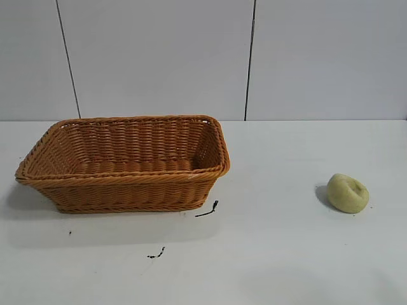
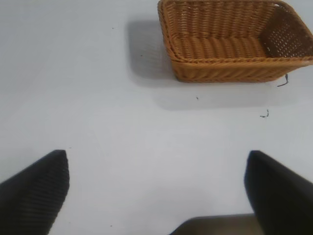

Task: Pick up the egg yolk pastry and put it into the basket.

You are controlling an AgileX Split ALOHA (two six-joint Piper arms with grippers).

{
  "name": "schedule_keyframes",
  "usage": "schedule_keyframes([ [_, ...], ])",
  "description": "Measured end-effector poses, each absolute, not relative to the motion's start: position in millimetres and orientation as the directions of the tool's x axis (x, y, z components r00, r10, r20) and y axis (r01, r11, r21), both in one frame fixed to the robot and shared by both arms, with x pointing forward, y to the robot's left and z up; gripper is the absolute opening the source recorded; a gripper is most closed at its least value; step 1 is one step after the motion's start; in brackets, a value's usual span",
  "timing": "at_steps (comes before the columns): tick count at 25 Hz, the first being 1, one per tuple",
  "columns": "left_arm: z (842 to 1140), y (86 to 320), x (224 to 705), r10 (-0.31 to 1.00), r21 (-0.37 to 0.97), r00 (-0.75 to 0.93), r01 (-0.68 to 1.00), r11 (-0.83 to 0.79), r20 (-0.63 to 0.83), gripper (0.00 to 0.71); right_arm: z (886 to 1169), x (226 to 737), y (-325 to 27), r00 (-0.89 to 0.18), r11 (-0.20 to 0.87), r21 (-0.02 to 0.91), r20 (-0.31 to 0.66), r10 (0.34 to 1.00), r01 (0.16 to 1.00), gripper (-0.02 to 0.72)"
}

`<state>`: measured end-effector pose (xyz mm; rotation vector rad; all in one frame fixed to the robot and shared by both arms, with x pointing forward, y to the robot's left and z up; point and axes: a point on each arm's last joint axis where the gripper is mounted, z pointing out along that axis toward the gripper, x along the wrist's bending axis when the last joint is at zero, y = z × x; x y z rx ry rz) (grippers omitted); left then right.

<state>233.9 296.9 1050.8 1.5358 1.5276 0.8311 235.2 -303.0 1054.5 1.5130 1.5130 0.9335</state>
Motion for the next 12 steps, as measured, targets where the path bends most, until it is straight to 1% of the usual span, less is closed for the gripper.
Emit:
schedule_keyframes([
  [10,1050.8,296.9,233.9,0.995,0.881,0.056,0.47,0.048,-0.083,0.695,1054.5,235.2,-303.0,0.019,0.019,0.907,-0.03,0.999,0.422,0.561],
  [12,1050.8,296.9,233.9,0.995,0.881,0.056,0.47,0.048,-0.083,0.695,1054.5,235.6,-303.0,0.019,0.019,0.906,-0.03,0.999,0.424,0.587],
])
